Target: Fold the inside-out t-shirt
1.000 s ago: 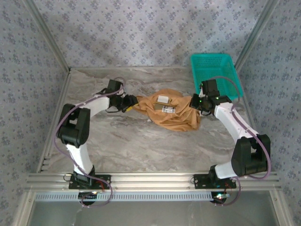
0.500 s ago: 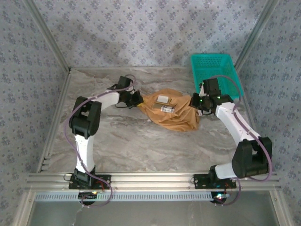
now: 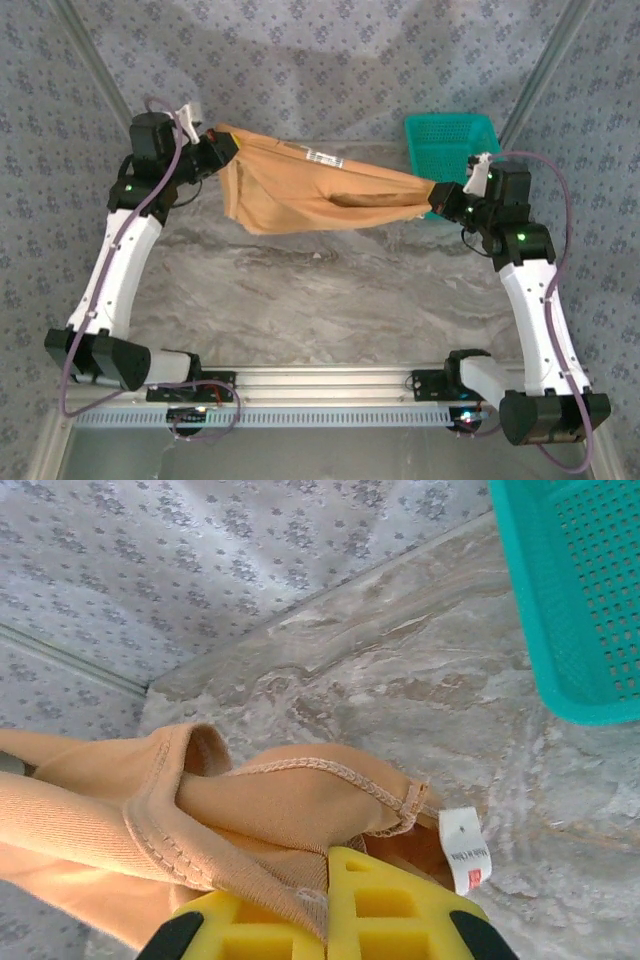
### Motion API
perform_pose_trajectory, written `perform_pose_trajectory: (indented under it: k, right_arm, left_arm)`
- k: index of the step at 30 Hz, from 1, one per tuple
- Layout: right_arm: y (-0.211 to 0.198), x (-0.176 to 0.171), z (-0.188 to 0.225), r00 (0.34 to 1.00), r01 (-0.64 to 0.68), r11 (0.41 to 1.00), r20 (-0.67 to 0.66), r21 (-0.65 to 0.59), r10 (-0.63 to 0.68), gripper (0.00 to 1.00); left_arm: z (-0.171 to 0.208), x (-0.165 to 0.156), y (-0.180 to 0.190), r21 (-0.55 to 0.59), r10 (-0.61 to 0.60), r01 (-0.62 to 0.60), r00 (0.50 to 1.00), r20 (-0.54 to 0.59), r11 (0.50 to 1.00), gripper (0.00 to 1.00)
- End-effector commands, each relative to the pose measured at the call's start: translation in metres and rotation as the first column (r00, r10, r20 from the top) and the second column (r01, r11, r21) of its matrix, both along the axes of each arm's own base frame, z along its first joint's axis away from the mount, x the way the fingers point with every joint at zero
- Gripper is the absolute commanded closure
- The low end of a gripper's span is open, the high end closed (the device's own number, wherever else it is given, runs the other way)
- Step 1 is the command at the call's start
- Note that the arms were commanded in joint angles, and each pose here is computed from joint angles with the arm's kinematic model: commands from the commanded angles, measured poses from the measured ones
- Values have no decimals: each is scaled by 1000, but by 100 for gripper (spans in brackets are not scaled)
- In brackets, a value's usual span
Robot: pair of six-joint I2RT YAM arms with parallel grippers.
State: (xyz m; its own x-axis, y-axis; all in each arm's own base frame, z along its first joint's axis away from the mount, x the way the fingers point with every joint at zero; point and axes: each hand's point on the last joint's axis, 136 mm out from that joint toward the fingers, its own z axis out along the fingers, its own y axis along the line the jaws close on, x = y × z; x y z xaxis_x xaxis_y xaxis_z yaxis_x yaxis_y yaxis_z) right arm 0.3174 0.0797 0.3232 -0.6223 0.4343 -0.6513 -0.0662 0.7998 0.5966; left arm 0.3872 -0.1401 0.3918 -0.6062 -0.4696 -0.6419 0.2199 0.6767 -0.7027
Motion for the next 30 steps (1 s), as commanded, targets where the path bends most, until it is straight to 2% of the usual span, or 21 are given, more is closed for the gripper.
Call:
perform_pose_trajectory:
  k: [1,5,7,10,11,12,13,14,16,18,20,22,24,26,28,30]
  right_arm:
    - [15,1,-23,997,-29,998,-64,56,32,100]
    - [24,6,-79,983,-50,998,-174,32,55,100]
    - [24,13,-114,969,-48,999,-242,8,48,100]
    - [28,19,-159,939,-66,998,-338,-15,57,100]
    - [30,20,-169,931,-74,997,-361,-20,62,100]
    - [32,20,-179,921,-84,996,-384,-24,69,100]
    - [35,20,-186,914,-94,995,-398,-27,76,100]
    - [36,19,-189,912,-100,994,-403,-30,80,100]
    - [39,19,-190,915,-115,993,-393,-40,90,100]
    - [39,18,-190,917,-121,991,-389,-56,90,100]
    - [38,17,-189,917,-120,991,-390,-64,86,100]
    - [38,16,-187,919,-122,991,-384,-61,90,100]
    - [37,14,-185,920,-123,990,-382,-62,90,100]
    - [36,13,-182,922,-120,991,-378,-64,87,100]
    - [34,13,-178,923,-117,991,-375,-60,86,100]
    - [33,12,-174,926,-117,991,-367,-61,87,100]
  left_arm:
    - [-62,0,7,89,29,-15,987,-159,996,100]
    - [-147,-6,22,202,98,-37,949,-301,979,100]
    - [-194,-9,29,259,126,-23,913,-388,966,100]
    - [-245,-16,46,402,225,-19,852,-473,915,99]
    - [-247,-18,49,452,256,-19,845,-469,892,86]
    - [-242,-18,48,520,283,-17,853,-438,854,64]
    - [-231,-18,41,580,285,-10,878,-385,815,52]
    - [-219,-17,30,621,266,-1,904,-334,784,46]
    - [-198,-16,-7,658,148,49,959,-240,752,42]
    - [-187,-22,-67,614,-116,206,976,-183,762,44]
    - [-192,-39,-126,530,-403,416,903,-146,739,47]
    - [-205,-60,-169,519,-591,550,800,-102,654,49]
    - [-222,-77,-196,579,-697,605,712,-86,547,49]
    - [-238,-90,-216,627,-756,630,648,-98,459,48]
    - [-251,-98,-232,649,-788,646,605,-115,402,45]
    - [-263,-100,-240,674,-797,639,591,-122,371,41]
